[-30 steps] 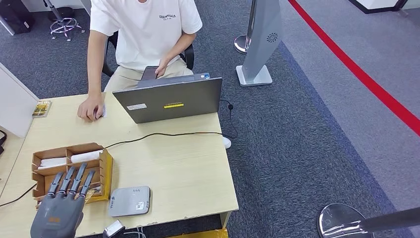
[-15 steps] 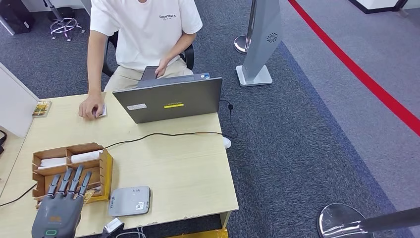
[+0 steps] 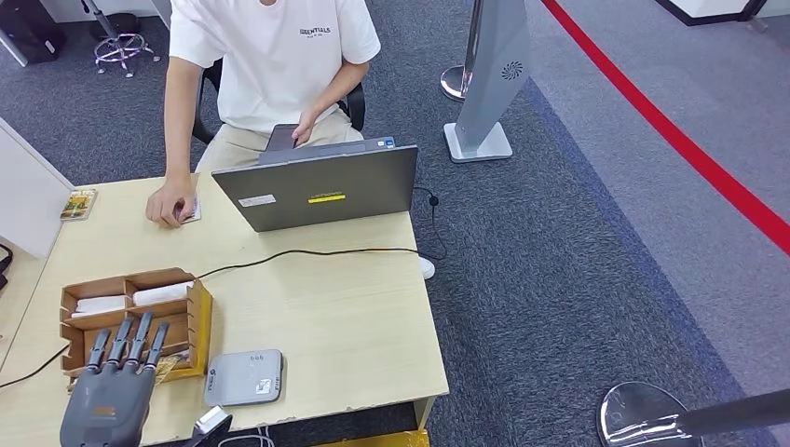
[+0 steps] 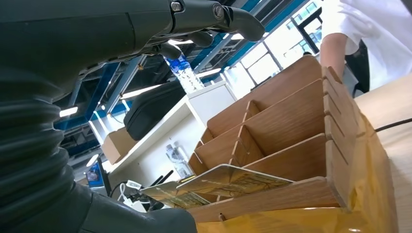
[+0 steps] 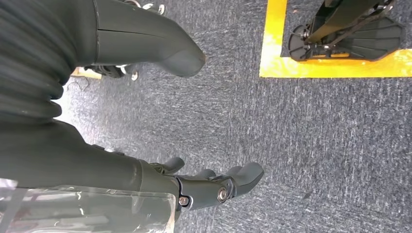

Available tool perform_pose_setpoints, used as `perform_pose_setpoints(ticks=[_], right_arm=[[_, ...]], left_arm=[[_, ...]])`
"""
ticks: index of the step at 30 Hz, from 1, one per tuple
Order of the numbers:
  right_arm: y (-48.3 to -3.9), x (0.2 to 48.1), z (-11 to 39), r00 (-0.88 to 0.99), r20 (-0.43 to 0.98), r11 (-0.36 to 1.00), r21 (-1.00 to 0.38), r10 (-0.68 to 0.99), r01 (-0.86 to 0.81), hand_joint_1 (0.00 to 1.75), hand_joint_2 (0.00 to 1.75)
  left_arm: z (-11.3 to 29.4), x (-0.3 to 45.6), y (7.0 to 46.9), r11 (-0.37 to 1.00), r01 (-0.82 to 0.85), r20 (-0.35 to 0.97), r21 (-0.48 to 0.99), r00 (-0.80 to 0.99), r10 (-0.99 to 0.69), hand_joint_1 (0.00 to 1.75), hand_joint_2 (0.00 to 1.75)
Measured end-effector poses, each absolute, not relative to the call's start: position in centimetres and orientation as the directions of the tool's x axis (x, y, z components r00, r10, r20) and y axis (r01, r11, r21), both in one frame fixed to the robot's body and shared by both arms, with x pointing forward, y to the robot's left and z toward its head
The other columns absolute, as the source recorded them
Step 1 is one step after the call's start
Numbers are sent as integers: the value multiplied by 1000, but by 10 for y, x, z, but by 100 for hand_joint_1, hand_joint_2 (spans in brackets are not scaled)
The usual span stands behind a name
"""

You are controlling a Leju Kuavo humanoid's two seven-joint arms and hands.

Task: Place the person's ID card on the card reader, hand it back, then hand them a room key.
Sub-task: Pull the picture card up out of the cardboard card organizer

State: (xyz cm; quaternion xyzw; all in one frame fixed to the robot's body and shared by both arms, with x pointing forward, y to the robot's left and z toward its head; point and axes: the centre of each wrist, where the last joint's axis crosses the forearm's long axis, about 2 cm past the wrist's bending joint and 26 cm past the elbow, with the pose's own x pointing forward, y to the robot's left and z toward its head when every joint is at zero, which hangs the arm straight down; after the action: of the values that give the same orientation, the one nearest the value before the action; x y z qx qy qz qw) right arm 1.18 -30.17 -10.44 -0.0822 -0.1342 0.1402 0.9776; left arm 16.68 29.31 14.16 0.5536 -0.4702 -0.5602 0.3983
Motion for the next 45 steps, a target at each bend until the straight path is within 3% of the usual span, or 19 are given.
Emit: perform_pose_setpoints(ticks=[18, 45], right_arm=[[-303, 14, -104, 912, 242, 936, -206, 331, -285, 0, 175], [-304, 14, -104, 909, 244, 934, -208, 338, -291, 0, 175]], left_arm=[[132, 181, 302, -242, -119, -238, 963, 42, -970, 0, 175], [126, 190, 299, -228, -102, -222, 968, 66, -973, 0, 175]])
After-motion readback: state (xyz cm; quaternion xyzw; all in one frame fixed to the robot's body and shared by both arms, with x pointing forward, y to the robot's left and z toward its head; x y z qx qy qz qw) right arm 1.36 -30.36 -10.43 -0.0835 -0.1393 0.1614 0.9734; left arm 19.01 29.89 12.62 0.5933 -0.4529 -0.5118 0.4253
